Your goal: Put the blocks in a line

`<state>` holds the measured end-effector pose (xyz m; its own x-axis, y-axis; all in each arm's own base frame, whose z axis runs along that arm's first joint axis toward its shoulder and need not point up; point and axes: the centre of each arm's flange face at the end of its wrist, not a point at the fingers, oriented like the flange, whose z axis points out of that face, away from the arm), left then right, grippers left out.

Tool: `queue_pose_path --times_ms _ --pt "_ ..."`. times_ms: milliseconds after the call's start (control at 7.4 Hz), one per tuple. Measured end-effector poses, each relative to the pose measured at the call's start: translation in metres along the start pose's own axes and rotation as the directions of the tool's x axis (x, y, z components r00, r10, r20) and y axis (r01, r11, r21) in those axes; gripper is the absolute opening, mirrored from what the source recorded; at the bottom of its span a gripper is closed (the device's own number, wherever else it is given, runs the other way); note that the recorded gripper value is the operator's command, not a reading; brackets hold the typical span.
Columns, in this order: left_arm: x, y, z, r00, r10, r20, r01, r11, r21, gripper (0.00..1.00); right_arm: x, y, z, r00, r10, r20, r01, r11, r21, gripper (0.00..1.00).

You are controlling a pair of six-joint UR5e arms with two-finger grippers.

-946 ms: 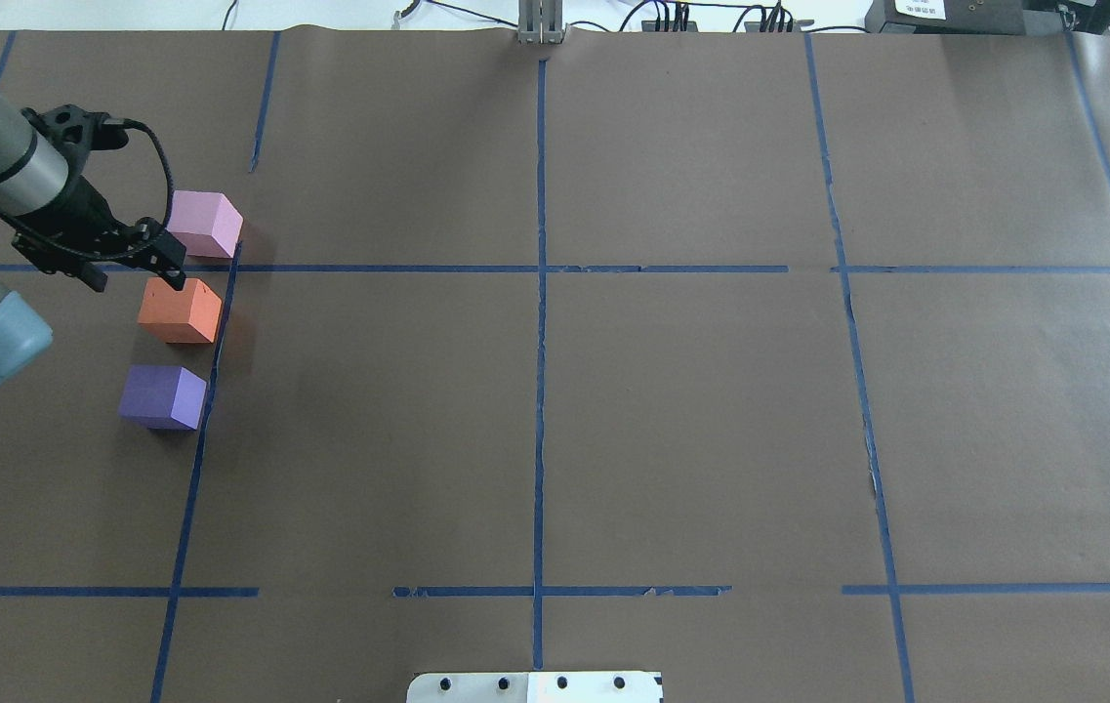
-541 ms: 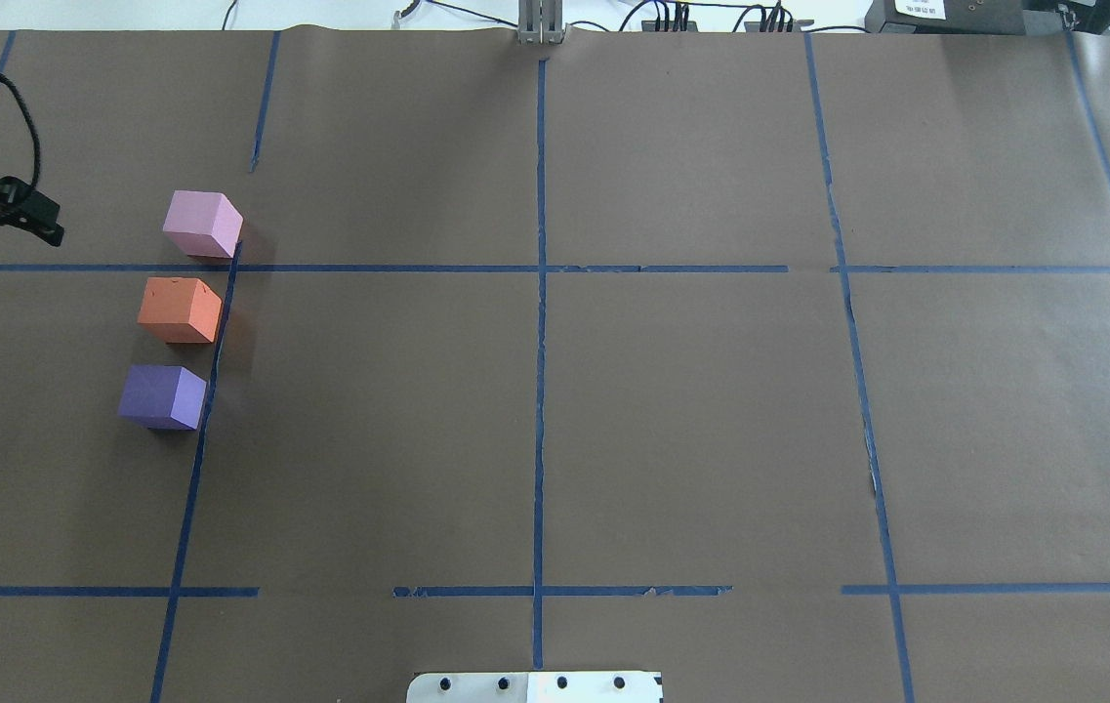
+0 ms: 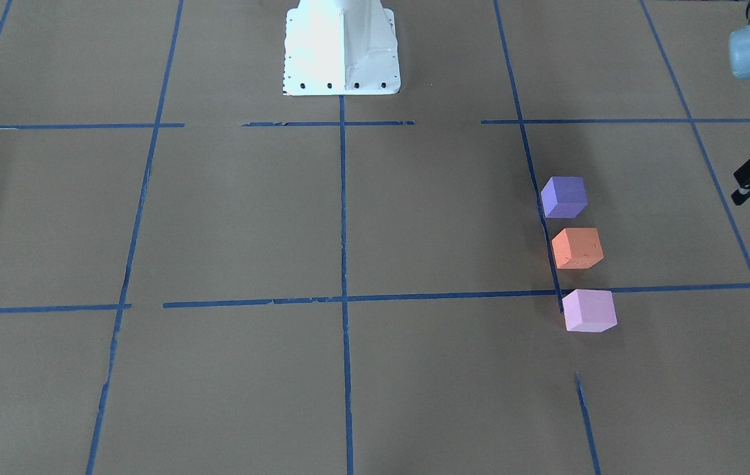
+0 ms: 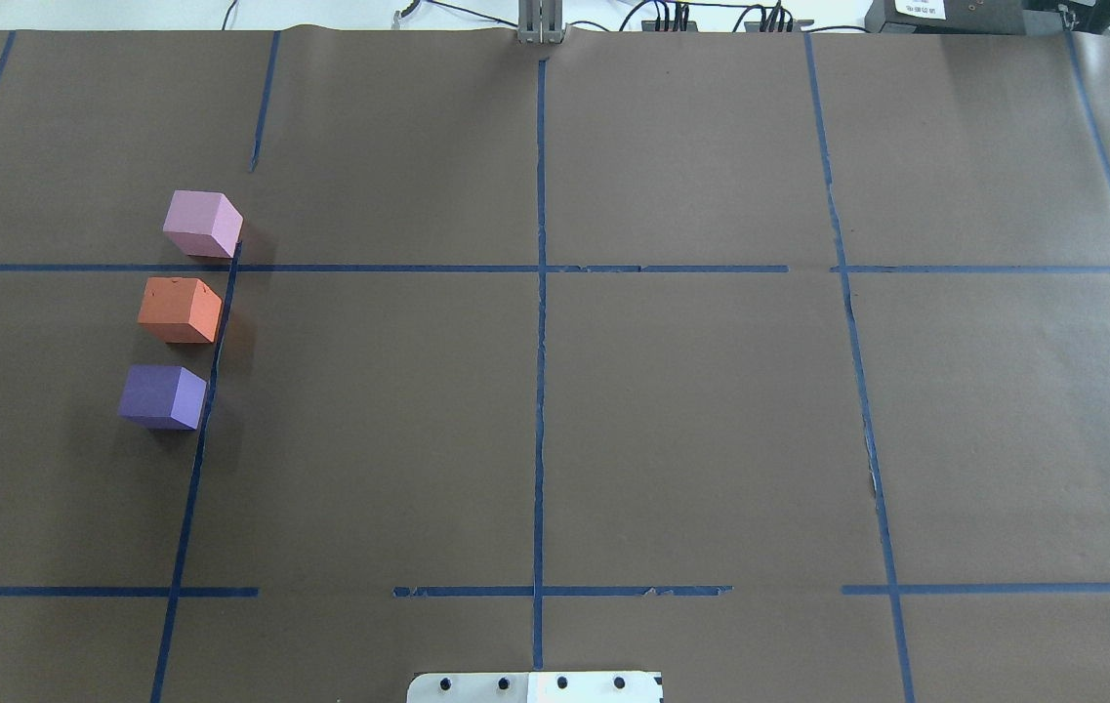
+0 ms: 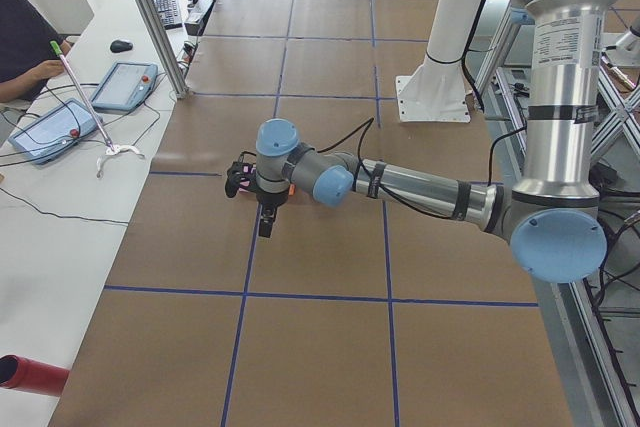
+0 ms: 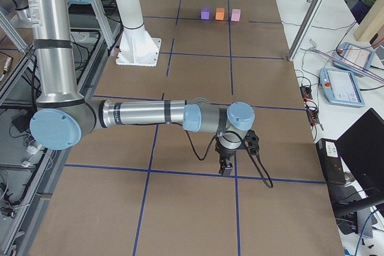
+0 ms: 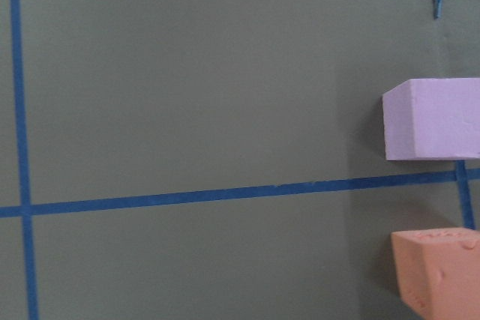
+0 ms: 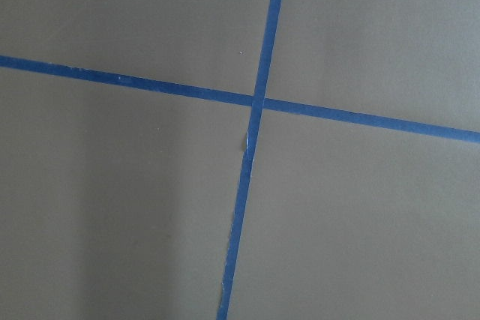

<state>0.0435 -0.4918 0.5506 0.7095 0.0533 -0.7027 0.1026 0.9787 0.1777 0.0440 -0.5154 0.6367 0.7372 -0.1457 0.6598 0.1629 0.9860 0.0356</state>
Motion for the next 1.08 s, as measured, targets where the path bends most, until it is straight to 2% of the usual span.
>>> queue_pose_path --times_ms 270,541,1081 --pt "-0.036 0.023 -0.004 0.999 -0.049 0.001 0.049 0.999 -0.001 1.00 0.000 0.000 0.000 1.000 0.000 0.000 0.000 1.000 0.000 1.00" --pt "-0.052 0.041 0.000 0.998 -0.057 -0.005 0.057 0.998 0.000 1.00 0.000 0.000 0.000 1.000 0.000 0.000 0.000 1.000 0.000 1.00" --pt "-0.094 0.068 0.004 0.998 0.027 -0.058 -0.028 0.999 -0.023 1.00 0.000 0.000 0.000 1.000 0.000 0.000 0.000 1.000 0.000 1.00"
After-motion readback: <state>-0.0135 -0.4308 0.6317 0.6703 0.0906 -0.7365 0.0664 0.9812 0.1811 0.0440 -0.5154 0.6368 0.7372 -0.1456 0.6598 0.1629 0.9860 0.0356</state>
